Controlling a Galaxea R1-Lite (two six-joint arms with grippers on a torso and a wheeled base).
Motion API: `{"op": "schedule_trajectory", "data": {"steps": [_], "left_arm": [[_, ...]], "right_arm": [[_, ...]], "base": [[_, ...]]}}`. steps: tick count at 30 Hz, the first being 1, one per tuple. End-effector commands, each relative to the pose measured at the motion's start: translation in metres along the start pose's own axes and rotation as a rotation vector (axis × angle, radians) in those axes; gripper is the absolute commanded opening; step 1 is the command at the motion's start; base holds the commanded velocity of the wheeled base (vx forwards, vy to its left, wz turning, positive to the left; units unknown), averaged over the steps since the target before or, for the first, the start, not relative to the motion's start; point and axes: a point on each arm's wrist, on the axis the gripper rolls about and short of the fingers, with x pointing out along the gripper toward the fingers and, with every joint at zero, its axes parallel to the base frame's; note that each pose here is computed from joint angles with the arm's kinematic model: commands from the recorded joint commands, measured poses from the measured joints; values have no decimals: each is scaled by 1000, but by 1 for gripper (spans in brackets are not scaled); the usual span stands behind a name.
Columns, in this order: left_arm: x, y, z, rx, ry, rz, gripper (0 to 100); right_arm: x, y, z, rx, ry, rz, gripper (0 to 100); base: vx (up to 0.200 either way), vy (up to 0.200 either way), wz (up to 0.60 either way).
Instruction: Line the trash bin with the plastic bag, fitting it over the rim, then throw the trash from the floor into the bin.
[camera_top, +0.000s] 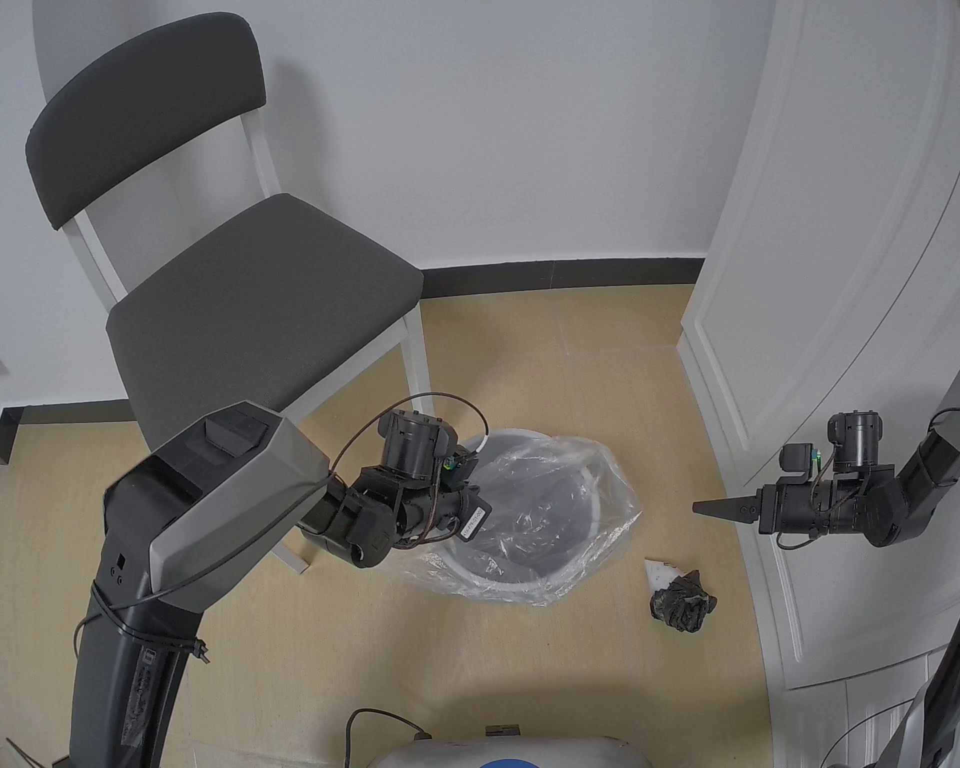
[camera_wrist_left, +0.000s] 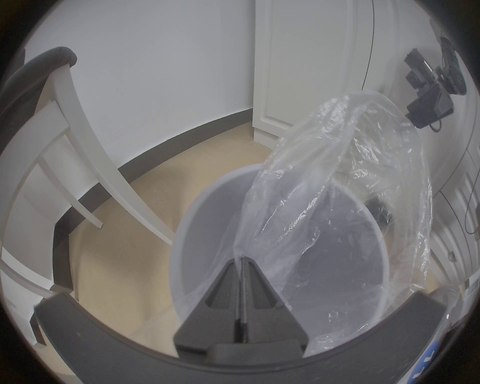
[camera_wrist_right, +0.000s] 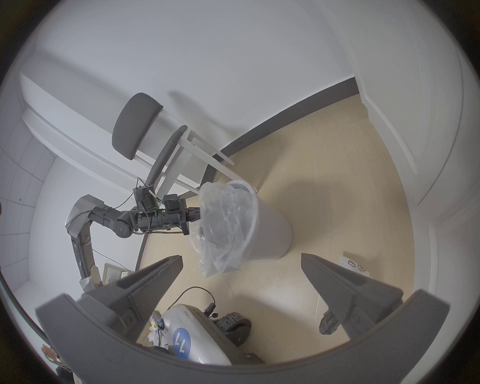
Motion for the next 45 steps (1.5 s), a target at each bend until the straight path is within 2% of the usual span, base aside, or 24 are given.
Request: {"op": "schedule_trajectory", "data": {"steps": [1, 5, 7, 10, 19, 30, 35, 36, 41, 45], "left_arm": [[-4, 4, 12, -1, -32, 12, 0], [-5, 9, 22, -1, -66, 23, 0], [-5, 12, 28, -2, -68, 21, 0], [-3, 15, 35, -4, -72, 19, 0], [14, 25, 56, -5, -115, 38, 0], [37, 28, 55, -13, -133, 54, 0], [43, 27, 49, -15, -103, 49, 0], [43, 27, 48, -15, -101, 48, 100], [42, 28, 50, -19, -114, 52, 100], [39, 28, 56, -61, -135, 54, 100]], "right_arm": [[3, 3, 3, -11, -6, -9, 100], [14, 14, 5, -26, 0, -67, 100], [23, 22, 10, -21, -11, -131, 100], [28, 26, 11, -13, -14, -160, 100], [29, 27, 11, -24, -24, -163, 100], [28, 27, 12, -27, -29, -163, 100], [29, 27, 11, -25, -25, -162, 100], [29, 26, 10, -24, -24, -163, 100], [30, 26, 10, -24, -21, -163, 100], [30, 26, 9, -25, -20, -163, 100]], "base": [[0, 0, 0], [0, 0, 0], [0, 0, 0], [0, 0, 0], [0, 0, 0], [0, 0, 0], [0, 0, 0], [0, 0, 0], [0, 0, 0], [0, 0, 0]]}}
